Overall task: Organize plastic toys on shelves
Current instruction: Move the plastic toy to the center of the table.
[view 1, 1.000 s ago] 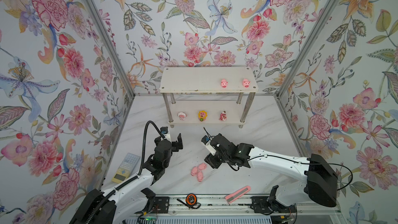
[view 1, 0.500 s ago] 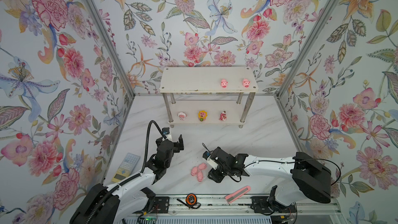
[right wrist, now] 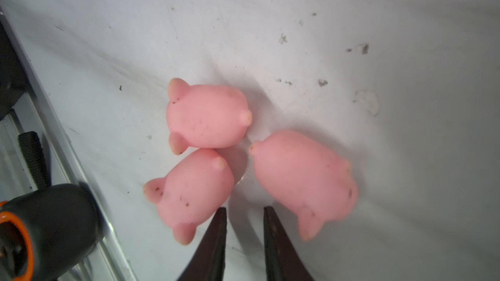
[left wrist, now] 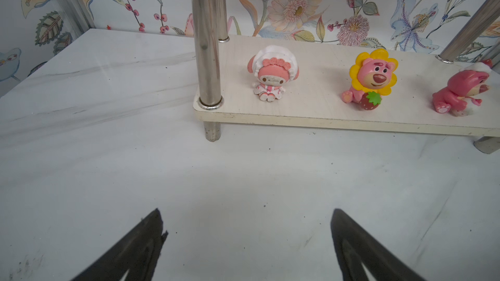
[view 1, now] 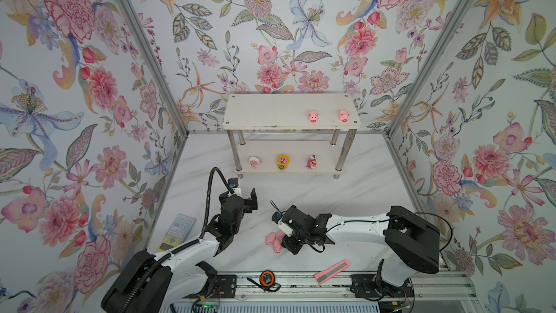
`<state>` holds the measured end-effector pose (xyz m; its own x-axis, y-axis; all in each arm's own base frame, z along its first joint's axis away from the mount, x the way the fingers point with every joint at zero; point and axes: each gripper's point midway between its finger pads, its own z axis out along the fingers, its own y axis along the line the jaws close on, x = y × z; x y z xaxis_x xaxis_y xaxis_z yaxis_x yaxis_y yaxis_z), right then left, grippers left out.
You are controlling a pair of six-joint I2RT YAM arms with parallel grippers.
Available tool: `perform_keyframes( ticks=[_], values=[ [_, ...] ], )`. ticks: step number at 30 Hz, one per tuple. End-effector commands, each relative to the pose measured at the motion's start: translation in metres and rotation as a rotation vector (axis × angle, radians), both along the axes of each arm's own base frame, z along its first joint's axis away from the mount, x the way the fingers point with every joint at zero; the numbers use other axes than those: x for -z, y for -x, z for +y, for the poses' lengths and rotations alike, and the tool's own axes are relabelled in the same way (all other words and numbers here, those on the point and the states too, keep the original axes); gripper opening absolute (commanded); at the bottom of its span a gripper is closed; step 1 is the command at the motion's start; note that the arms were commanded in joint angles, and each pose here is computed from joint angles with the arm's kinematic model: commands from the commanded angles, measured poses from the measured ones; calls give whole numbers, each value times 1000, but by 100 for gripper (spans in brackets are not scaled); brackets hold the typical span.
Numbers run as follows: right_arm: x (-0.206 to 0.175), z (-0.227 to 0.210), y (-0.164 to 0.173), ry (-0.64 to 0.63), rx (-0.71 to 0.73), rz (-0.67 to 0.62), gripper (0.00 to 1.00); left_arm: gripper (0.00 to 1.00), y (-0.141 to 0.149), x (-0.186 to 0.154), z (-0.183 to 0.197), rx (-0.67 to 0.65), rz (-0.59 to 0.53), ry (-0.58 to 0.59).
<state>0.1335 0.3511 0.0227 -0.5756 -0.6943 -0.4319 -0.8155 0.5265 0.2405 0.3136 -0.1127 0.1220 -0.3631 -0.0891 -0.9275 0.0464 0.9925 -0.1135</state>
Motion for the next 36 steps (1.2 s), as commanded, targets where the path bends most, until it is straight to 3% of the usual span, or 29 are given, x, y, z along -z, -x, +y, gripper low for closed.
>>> perform_keyframes(
  ticks=[1, 7, 16, 26, 36],
  values=[
    [-1, 12, -9, -1, -5, -30, 22, 97, -6, -17, -5, 2, -39, 4],
    [2, 20, -50, 11, 111, -71, 21, 97, -8, -19, -6, 5, -41, -1],
    [-16, 29, -106, -86, 301, -60, 23, 98, -10, -21, -6, 3, -42, -15],
    [-52, -7, -111, -128, 376, -164, 38, 98, -13, -15, -13, 25, -29, -17],
    [-29, -39, -112, -60, 467, -120, 46, 95, -12, -8, -40, 119, -6, -29]
  ],
)
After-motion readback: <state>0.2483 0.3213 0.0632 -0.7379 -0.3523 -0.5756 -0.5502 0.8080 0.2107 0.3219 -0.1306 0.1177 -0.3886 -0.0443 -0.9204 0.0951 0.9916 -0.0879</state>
